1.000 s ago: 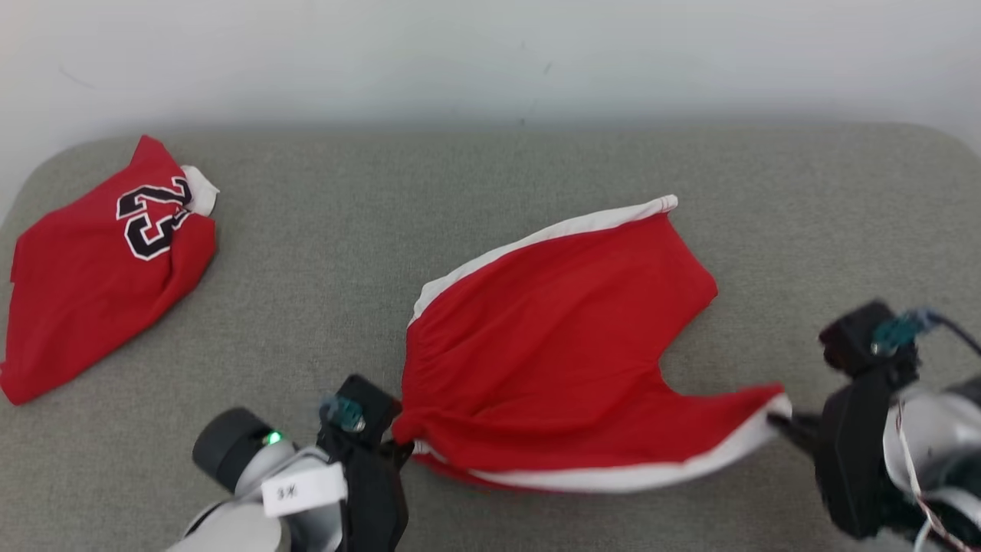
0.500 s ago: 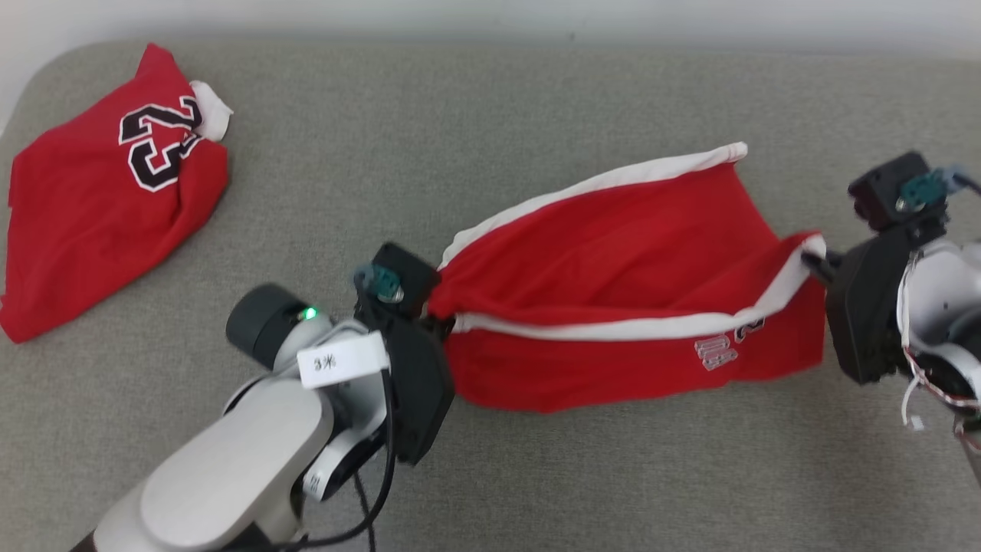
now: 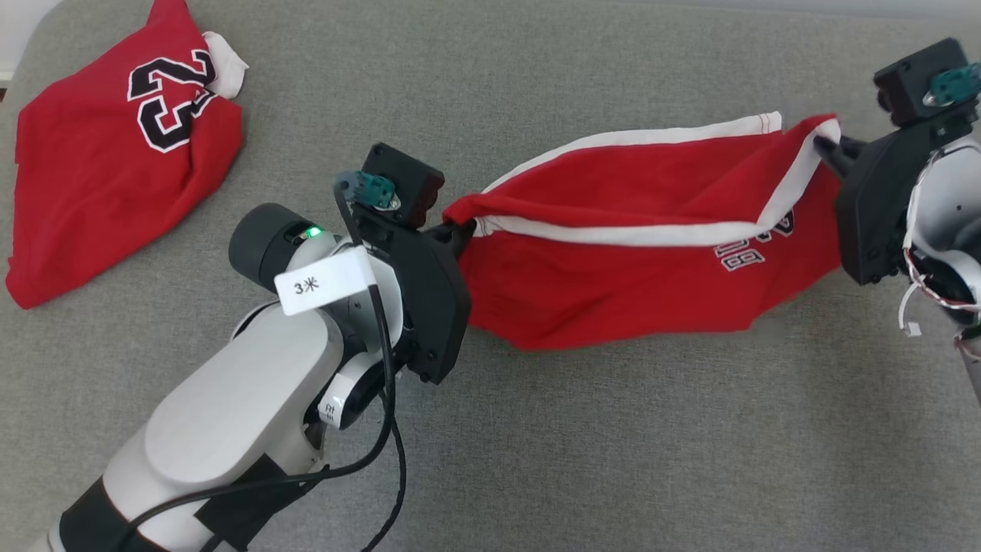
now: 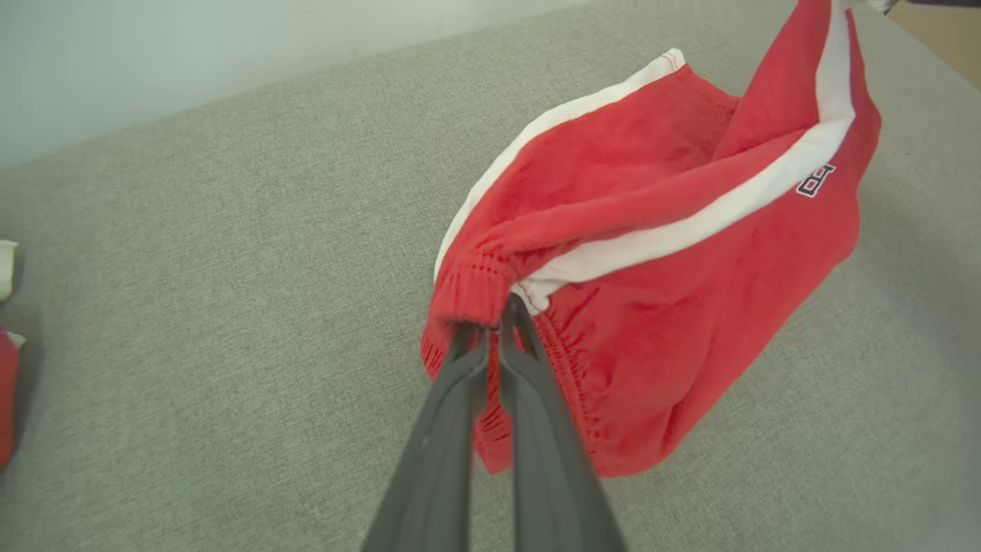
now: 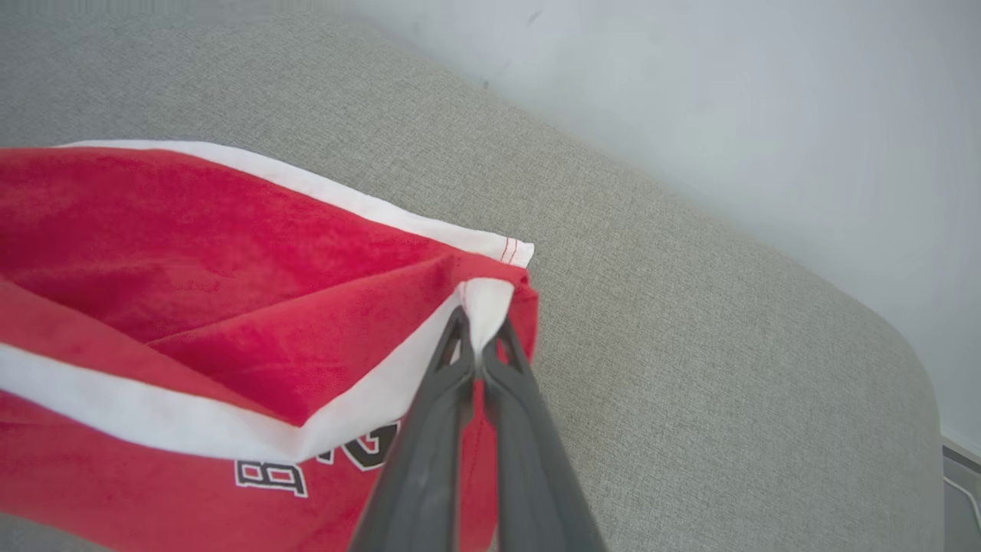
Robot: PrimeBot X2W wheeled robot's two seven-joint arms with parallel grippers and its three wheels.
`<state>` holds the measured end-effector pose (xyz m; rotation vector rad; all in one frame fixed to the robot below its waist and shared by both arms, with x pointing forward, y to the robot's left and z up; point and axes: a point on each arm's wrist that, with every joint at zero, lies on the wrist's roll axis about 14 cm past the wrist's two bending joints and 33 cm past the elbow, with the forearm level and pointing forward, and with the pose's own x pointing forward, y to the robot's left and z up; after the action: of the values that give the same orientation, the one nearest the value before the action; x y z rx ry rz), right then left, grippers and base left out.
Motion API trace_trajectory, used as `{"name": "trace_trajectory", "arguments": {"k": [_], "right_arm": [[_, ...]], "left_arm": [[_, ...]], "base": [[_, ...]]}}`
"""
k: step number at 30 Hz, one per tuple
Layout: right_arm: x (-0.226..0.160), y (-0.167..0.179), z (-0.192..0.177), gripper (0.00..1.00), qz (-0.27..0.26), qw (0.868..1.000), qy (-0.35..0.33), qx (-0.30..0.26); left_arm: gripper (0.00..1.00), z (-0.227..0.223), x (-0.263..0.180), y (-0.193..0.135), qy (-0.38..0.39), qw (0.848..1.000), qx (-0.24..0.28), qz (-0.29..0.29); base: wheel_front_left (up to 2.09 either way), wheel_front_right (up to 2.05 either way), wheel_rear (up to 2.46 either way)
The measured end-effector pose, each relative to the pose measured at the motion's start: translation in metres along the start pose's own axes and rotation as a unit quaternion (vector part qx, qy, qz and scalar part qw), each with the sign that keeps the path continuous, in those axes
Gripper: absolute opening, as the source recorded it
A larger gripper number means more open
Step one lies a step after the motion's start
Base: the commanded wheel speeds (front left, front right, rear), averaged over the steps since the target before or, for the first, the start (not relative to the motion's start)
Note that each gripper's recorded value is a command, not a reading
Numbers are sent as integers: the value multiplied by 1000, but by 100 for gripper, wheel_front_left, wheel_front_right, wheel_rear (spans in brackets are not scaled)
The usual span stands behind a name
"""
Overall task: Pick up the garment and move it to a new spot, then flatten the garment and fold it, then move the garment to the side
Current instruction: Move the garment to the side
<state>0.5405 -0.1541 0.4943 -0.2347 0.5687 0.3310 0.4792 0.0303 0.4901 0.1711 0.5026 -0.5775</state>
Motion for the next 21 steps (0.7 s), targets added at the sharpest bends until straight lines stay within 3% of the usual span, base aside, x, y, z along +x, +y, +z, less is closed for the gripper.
{"name": "trace_trajectory", "arguments": {"k": [8, 21], "right_arm": [[6, -19, -9, 0, -28, 999, 11, 25], [35, -20, -26, 0, -46, 996, 24, 69]], "left_arm": [[0, 7, 3, 11, -13, 999, -24, 17], [0, 6, 34, 32, -13, 998, -42, 52]], "base": [[0, 0, 0], [0, 0, 0]]}}
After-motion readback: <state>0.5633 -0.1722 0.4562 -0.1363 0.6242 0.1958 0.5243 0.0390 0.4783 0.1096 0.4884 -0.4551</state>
